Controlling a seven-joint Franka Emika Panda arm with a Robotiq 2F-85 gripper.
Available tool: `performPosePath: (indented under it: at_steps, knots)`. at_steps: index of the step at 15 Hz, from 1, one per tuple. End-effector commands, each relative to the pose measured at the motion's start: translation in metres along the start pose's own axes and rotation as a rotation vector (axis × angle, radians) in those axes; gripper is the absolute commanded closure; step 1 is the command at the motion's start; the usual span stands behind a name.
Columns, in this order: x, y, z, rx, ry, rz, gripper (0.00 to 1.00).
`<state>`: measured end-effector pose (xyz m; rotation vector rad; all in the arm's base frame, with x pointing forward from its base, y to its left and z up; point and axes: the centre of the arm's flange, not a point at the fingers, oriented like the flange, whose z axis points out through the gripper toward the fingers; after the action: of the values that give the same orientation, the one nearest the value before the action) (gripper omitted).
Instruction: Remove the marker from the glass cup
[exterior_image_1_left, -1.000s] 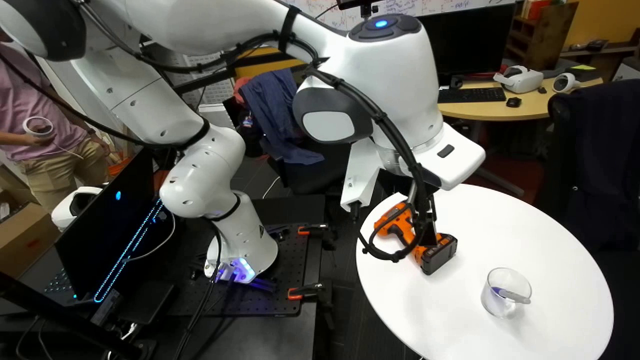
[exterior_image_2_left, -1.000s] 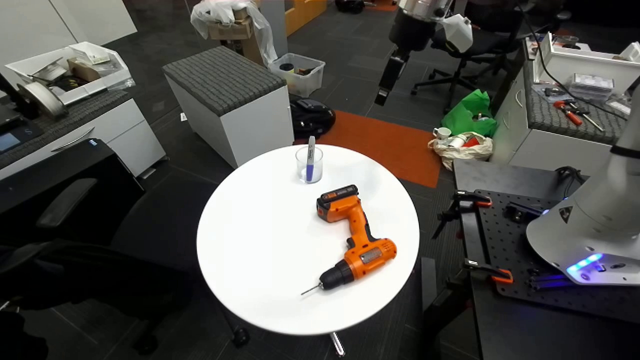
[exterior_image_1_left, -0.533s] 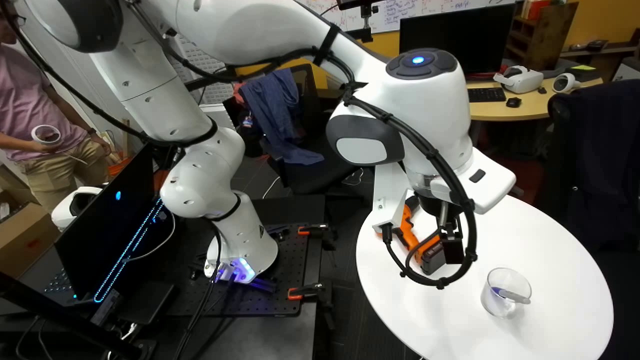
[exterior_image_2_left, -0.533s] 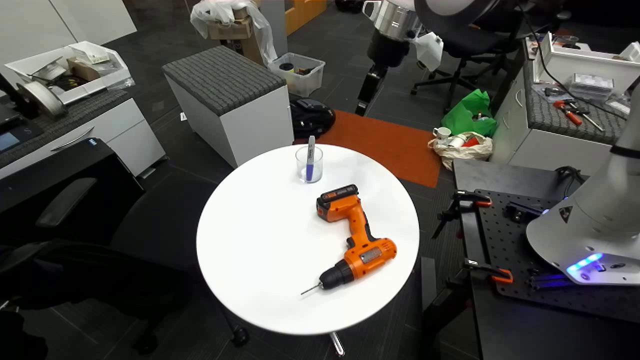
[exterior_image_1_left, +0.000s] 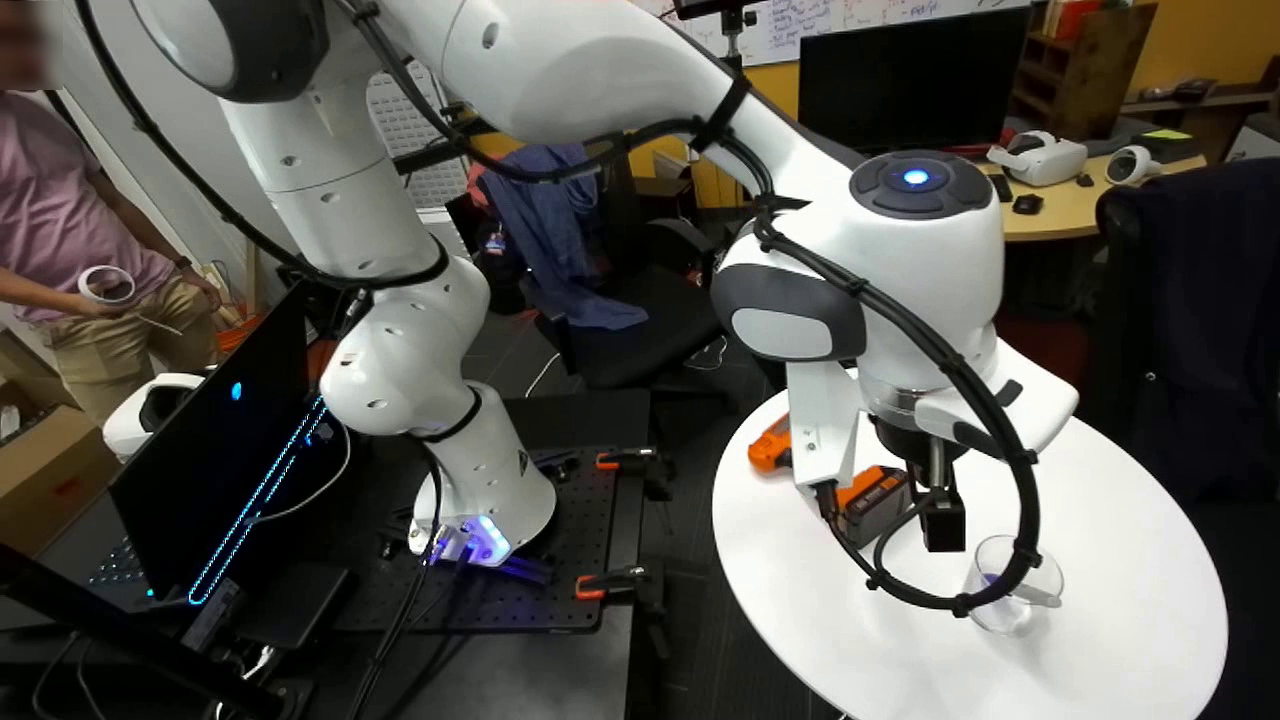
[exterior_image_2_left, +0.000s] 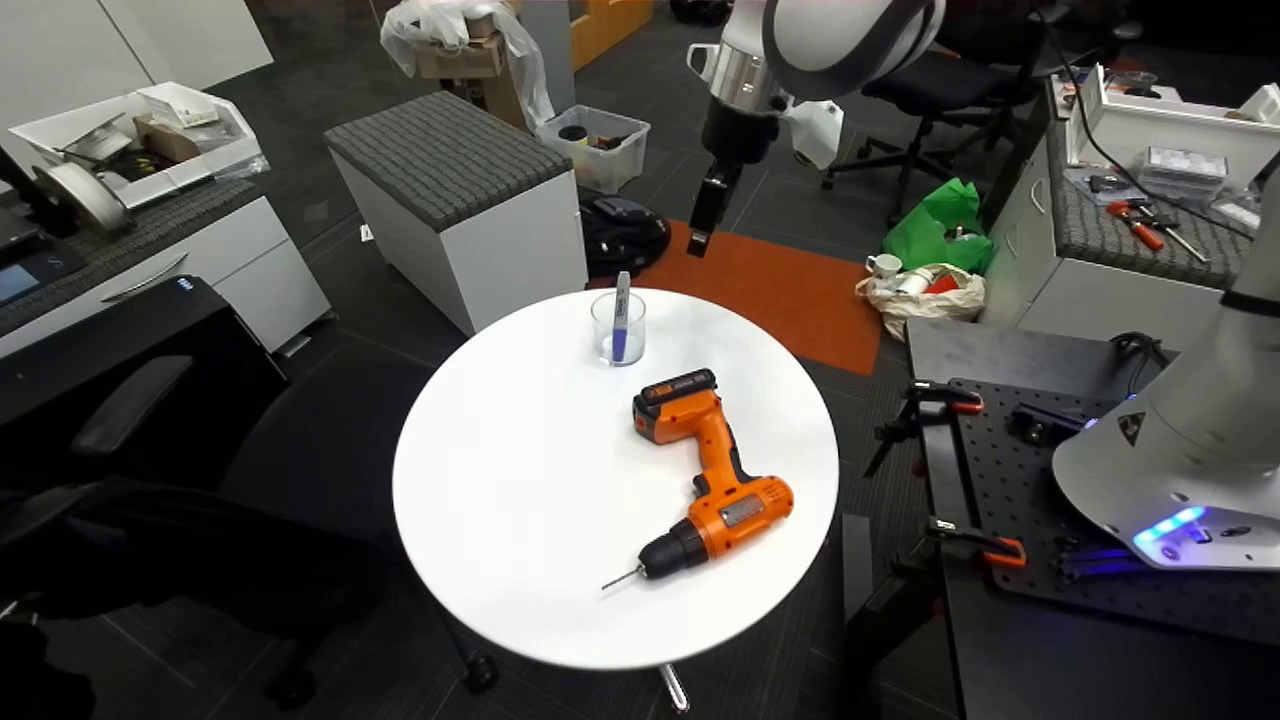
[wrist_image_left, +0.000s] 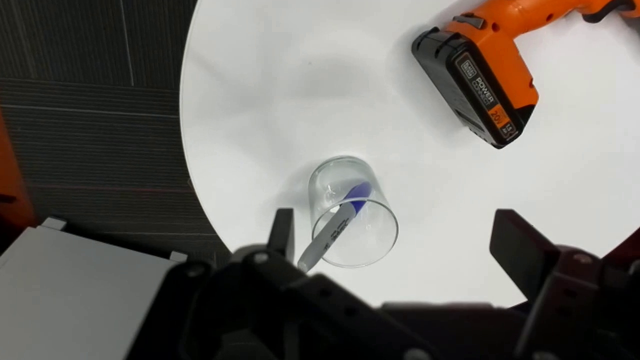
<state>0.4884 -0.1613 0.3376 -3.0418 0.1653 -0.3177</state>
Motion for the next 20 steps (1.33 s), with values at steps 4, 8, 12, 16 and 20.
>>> performPosePath:
  at_steps: [4,8,12,16,20]
  knots:
    - [0.033,0.01,0.032,0.021,-0.039,-0.024,0.0]
    - [0.045,0.016,0.05,0.022,-0.067,-0.043,0.0]
    - [0.059,0.023,0.065,0.008,-0.076,-0.038,0.0]
    - [0.076,0.031,0.078,-0.006,-0.08,-0.024,0.0]
    - [0.069,0.031,0.084,-0.014,-0.069,-0.025,0.0]
